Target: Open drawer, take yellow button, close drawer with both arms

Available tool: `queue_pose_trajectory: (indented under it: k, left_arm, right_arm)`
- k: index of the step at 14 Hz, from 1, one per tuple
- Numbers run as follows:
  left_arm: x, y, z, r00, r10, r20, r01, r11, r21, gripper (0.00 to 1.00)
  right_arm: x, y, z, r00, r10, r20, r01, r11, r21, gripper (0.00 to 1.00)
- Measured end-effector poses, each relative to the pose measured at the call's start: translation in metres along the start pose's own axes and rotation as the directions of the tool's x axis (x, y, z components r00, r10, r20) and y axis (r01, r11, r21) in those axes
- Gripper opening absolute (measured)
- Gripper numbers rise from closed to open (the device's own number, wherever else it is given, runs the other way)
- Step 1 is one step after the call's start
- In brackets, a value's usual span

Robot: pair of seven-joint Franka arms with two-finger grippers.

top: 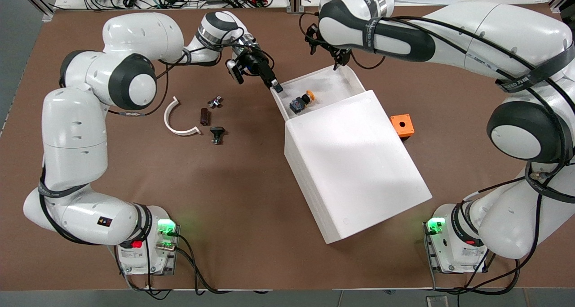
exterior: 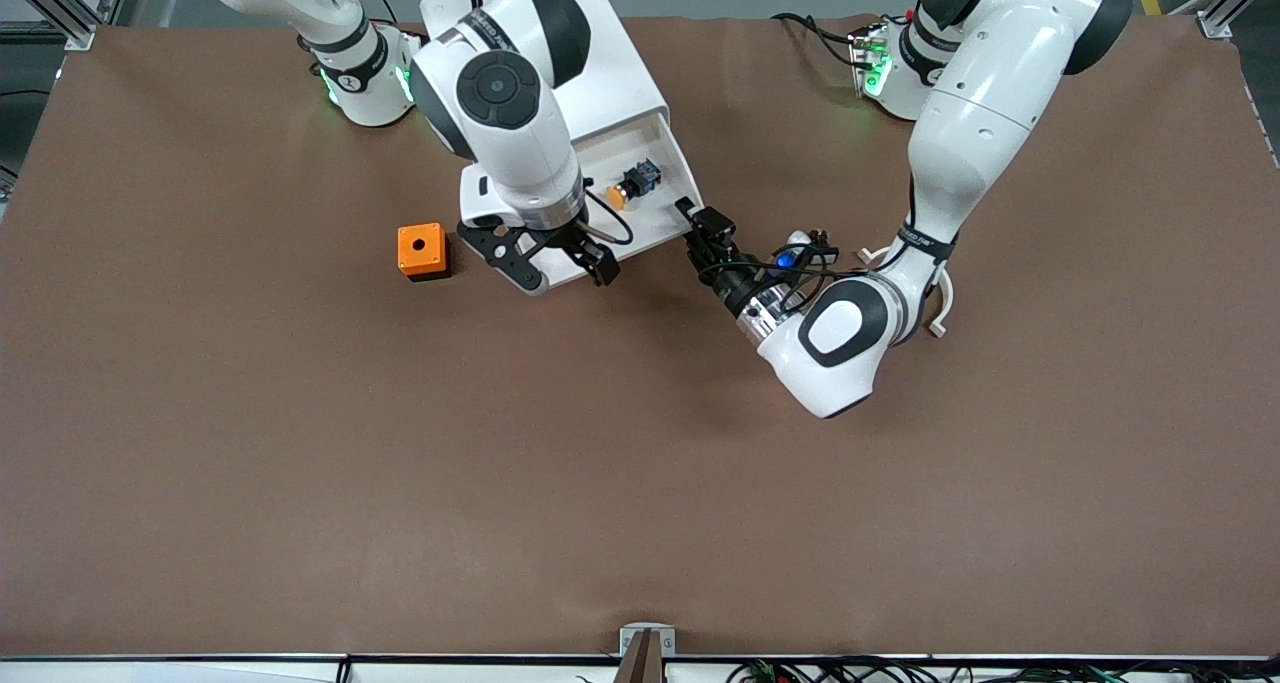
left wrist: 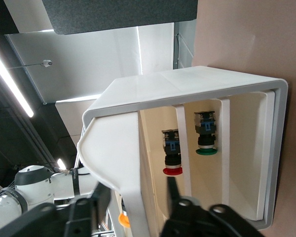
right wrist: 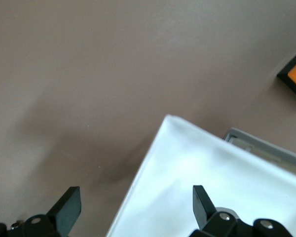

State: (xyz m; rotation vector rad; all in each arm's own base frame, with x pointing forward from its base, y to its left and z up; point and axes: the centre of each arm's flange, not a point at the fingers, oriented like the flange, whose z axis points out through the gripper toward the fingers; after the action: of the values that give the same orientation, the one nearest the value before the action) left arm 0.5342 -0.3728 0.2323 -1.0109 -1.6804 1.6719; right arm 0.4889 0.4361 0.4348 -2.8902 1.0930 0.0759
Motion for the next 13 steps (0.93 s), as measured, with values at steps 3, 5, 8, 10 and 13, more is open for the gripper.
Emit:
queue_pose_trajectory:
  k: [3,5,8,10,13]
  left_arm:
    - [-0.002,-0.003,-0.002,0.998,0.067,0.003,-0.067,0.998,-0.007,0.89]
    - [-0.006,-0.008,-0.007,0.986,0.168,0.007,-0.168,0.986,-0.016,1.00]
    - [-0.007,-0.013,-0.019,0.953,0.303,0.025,-0.302,0.953,-0.027,1.00]
    - [-0.004,-0.016,-0.029,0.920,0.390,0.032,-0.389,0.921,-0.030,1.00]
    - [-0.005,-0.029,-0.041,0.862,0.506,0.027,-0.506,0.862,-0.028,1.00]
  right_arm:
    - [-0.018,-0.001,0.002,1.000,0.012,0.001,-0.012,1.000,-0.006,1.00]
    - [-0.031,-0.001,0.005,1.000,0.021,0.002,-0.021,1.000,-0.012,1.00]
    - [-0.053,0.000,0.011,1.000,0.016,0.004,-0.016,0.999,-0.038,1.00]
    - [-0.064,0.002,0.014,1.000,0.007,0.005,-0.007,0.998,-0.059,1.00]
    - [-0.075,0.005,0.017,1.000,0.004,0.006,-0.004,0.996,-0.088,1.00]
